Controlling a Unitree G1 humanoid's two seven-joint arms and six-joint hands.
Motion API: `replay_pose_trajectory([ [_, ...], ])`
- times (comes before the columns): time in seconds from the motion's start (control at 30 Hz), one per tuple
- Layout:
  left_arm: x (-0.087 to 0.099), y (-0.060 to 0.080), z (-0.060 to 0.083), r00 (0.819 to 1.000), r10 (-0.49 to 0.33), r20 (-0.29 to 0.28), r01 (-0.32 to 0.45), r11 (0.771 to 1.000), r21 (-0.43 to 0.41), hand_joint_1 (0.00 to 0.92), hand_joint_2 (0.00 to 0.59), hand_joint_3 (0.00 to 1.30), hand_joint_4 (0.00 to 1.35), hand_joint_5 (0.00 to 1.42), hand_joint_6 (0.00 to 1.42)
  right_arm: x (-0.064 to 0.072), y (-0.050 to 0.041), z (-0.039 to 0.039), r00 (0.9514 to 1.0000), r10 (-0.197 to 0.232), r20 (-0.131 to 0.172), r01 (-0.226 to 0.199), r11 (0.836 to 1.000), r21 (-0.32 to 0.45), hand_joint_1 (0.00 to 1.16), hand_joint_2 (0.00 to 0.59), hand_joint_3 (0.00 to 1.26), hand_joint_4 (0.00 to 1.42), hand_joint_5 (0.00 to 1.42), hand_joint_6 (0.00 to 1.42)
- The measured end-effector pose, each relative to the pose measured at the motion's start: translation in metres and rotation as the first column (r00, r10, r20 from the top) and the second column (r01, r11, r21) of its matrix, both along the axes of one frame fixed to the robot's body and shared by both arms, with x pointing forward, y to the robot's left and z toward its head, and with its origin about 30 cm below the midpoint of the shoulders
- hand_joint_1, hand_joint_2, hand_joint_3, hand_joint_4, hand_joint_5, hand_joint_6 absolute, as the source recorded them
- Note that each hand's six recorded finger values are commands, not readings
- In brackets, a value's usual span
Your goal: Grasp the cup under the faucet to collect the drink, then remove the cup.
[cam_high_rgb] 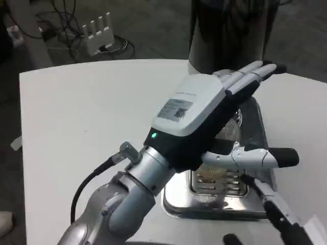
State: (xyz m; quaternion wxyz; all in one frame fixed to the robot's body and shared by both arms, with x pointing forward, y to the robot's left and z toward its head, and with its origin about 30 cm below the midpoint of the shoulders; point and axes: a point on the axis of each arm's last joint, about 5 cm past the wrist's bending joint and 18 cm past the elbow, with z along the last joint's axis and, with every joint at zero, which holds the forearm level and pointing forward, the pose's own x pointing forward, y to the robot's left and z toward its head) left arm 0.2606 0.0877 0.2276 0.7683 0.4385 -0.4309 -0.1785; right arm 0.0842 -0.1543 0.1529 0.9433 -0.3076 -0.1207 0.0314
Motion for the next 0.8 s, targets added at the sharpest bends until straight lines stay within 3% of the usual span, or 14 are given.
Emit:
replay_pose_trajectory([
  [0.07,0.000,0.000,0.000,1.000,-0.001,0.001,0.001,1.000,0.000,0.000,0.048,0.17,0.11,0.21,0.17,0.002,0.0010,-0.0066,0.9990,-0.041,0.016,0.040,0.998,0.051,0.77,0.257,0.04,0.02,0.00,0.14],
  [0.1,0.000,0.000,0.000,1.000,-0.001,0.000,0.001,1.000,0.000,0.000,0.048,0.17,0.11,0.21,0.17,0.006,0.0024,-0.0131,0.9948,-0.090,0.048,0.084,0.991,0.102,0.80,0.239,0.04,0.02,0.01,0.15],
  [0.13,0.001,-0.001,0.000,1.000,-0.001,-0.002,0.001,1.000,0.000,0.000,0.049,0.17,0.11,0.21,0.17,0.008,0.0030,-0.0149,0.9920,-0.111,0.059,0.103,0.987,0.125,0.82,0.223,0.04,0.02,0.02,0.15],
  [0.17,0.001,-0.001,0.000,1.000,-0.001,-0.005,0.001,1.000,0.000,0.000,0.050,0.17,0.11,0.21,0.16,0.012,0.0039,-0.0161,0.9887,-0.128,0.077,0.115,0.982,0.153,0.84,0.199,0.03,0.02,0.03,0.15],
  [0.27,0.001,-0.002,-0.001,1.000,-0.003,-0.007,0.003,1.000,-0.002,0.000,0.054,0.18,0.09,0.20,0.16,0.017,0.0067,-0.0191,0.9850,-0.145,0.093,0.126,0.974,0.189,0.86,0.190,0.03,0.02,0.04,0.16],
  [0.53,0.002,-0.003,-0.001,1.000,-0.006,-0.012,0.006,1.000,-0.003,0.000,0.065,0.18,0.09,0.20,0.16,0.036,0.0209,-0.0284,0.9841,-0.153,0.090,0.125,0.957,0.260,0.85,0.166,0.03,0.03,0.05,0.16],
  [0.63,0.002,-0.004,0.000,1.000,-0.006,-0.012,0.006,1.000,-0.003,0.000,0.066,0.17,0.09,0.20,0.16,0.045,0.0259,-0.0348,0.9789,-0.186,0.085,0.157,0.950,0.270,0.85,0.166,0.03,0.03,0.05,0.17],
  [0.8,0.003,-0.004,0.002,1.000,-0.008,-0.008,0.008,1.000,0.009,0.000,0.068,0.17,0.09,0.20,0.16,0.060,0.0287,-0.0388,0.9799,-0.185,0.075,0.157,0.947,0.281,0.82,0.160,0.03,0.03,0.05,0.16],
])
